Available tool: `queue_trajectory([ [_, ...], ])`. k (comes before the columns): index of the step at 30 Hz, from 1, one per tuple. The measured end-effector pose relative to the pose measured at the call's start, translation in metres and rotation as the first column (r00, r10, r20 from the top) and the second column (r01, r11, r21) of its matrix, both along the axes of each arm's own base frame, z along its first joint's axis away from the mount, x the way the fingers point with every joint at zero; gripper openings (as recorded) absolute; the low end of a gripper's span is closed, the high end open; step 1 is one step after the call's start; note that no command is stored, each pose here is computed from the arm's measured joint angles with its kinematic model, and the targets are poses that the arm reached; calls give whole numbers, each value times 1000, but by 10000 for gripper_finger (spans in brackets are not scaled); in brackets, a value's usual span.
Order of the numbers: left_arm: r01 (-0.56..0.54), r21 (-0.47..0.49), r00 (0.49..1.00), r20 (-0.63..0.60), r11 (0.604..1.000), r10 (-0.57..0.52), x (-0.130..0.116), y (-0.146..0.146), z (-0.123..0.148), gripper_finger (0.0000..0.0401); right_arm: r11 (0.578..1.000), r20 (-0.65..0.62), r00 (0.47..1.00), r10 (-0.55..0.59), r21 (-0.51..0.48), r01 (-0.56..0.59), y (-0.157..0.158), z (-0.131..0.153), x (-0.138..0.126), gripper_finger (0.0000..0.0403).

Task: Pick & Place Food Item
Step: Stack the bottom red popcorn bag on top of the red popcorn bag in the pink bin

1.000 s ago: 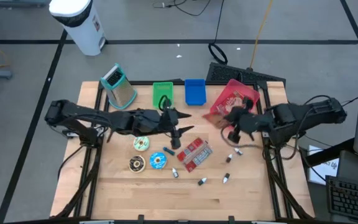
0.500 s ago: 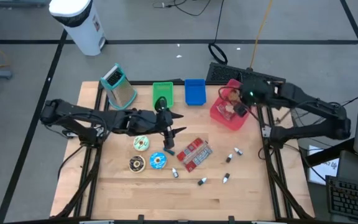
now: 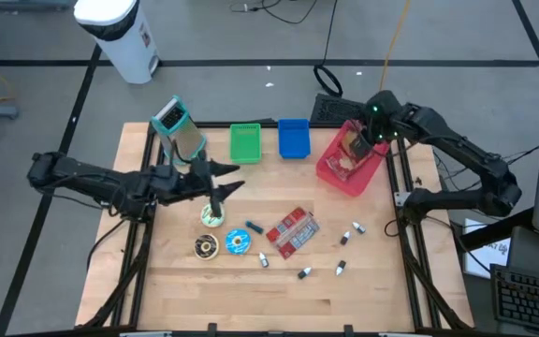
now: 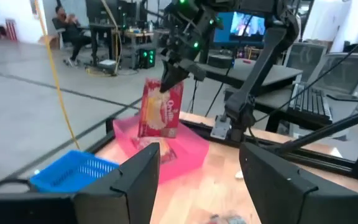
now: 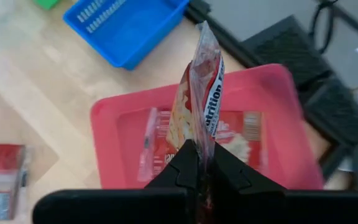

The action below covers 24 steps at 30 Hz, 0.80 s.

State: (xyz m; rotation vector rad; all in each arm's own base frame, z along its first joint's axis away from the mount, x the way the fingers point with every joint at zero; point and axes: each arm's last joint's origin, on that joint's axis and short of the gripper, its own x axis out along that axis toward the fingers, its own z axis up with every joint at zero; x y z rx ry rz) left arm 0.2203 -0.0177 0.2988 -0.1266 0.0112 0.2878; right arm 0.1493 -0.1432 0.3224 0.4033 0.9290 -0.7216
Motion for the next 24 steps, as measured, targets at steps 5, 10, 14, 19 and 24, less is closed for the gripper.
queue_trajectory([
  [5, -3, -62, 1000, -8, 998, 3, -10, 1, -15, 223, 996, 47, 999, 24, 87, -28, -8, -20, 3, 6],
  [10, -4, -72, 1000, -16, 997, 3, -10, 1, -19, 223, 992, 62, 998, 15, 126, -22, -8, -39, 4, 6],
  [14, -5, -71, 1000, -19, 997, 4, -10, 1, -19, 223, 988, 46, 999, 5, 151, -12, -7, -51, 2, 6],
  [19, -5, -70, 1000, -19, 998, 4, -10, 1, -19, 223, 989, 45, 999, -4, 147, -3, -8, -64, 3, 6],
  [24, -5, -71, 1000, -19, 997, 4, -10, 1, -19, 223, 996, -25, 999, -43, 81, 45, -9, -71, 0, 18],
])
